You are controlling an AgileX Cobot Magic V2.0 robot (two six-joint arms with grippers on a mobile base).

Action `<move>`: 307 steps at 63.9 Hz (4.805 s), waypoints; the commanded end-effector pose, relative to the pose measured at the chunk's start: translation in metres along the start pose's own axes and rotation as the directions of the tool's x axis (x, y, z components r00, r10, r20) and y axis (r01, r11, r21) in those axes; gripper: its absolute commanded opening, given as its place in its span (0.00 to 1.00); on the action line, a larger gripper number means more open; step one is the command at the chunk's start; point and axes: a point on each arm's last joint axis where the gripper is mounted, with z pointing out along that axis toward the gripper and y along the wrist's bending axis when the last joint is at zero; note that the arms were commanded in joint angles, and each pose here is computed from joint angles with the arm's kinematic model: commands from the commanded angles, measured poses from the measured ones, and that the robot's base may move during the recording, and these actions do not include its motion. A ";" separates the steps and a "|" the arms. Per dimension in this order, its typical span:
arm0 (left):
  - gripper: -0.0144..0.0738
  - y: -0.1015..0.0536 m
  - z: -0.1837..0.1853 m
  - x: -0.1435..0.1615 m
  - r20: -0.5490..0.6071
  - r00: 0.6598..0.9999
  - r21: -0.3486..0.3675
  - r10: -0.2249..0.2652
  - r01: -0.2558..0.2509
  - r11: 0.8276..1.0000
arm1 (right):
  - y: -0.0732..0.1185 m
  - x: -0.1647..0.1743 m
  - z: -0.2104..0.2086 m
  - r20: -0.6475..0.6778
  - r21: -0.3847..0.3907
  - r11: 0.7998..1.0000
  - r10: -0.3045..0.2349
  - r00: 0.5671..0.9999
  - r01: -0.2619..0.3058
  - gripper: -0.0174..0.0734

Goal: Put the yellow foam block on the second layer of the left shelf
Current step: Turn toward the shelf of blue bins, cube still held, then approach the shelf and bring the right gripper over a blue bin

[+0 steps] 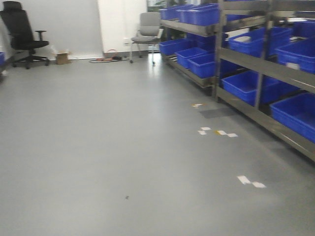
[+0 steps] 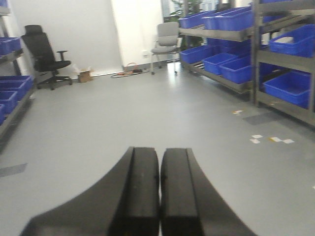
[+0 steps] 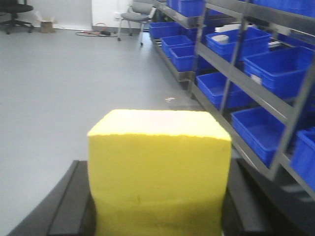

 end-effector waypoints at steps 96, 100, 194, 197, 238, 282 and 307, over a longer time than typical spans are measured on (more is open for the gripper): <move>0.32 -0.001 -0.001 -0.001 0.078 0.997 0.010 -0.012 0.011 1.000 | 0.000 -0.017 -0.001 0.108 0.003 1.000 -0.018 0.994 0.018 0.71; 0.32 -0.001 -0.001 -0.001 0.078 0.997 0.010 -0.012 0.011 1.000 | 0.000 -0.017 -0.001 0.108 0.003 1.000 -0.018 0.994 0.018 0.71; 0.32 -0.001 -0.001 -0.001 0.076 0.997 0.011 -0.012 0.011 1.000 | 0.000 -0.017 -0.001 0.108 0.002 1.000 -0.018 0.994 0.018 0.71; 0.32 -0.001 -0.001 -0.001 0.076 0.997 0.011 -0.012 0.011 1.000 | 0.000 -0.017 -0.001 0.108 0.002 1.000 -0.018 0.994 0.018 0.71; 0.32 -0.001 -0.001 -0.001 0.076 0.997 0.011 -0.012 0.011 1.000 | 0.000 -0.017 -0.001 0.108 0.002 1.000 -0.018 0.994 0.018 0.71; 0.32 -0.001 -0.001 -0.001 0.076 0.997 0.011 -0.012 0.011 1.000 | 0.000 -0.017 -0.001 0.108 0.002 1.000 -0.018 0.994 0.018 0.71; 0.32 -0.001 -0.001 -0.001 0.076 0.997 0.011 -0.012 0.011 1.000 | 0.000 -0.017 -0.001 0.108 0.002 1.000 -0.018 0.994 0.018 0.71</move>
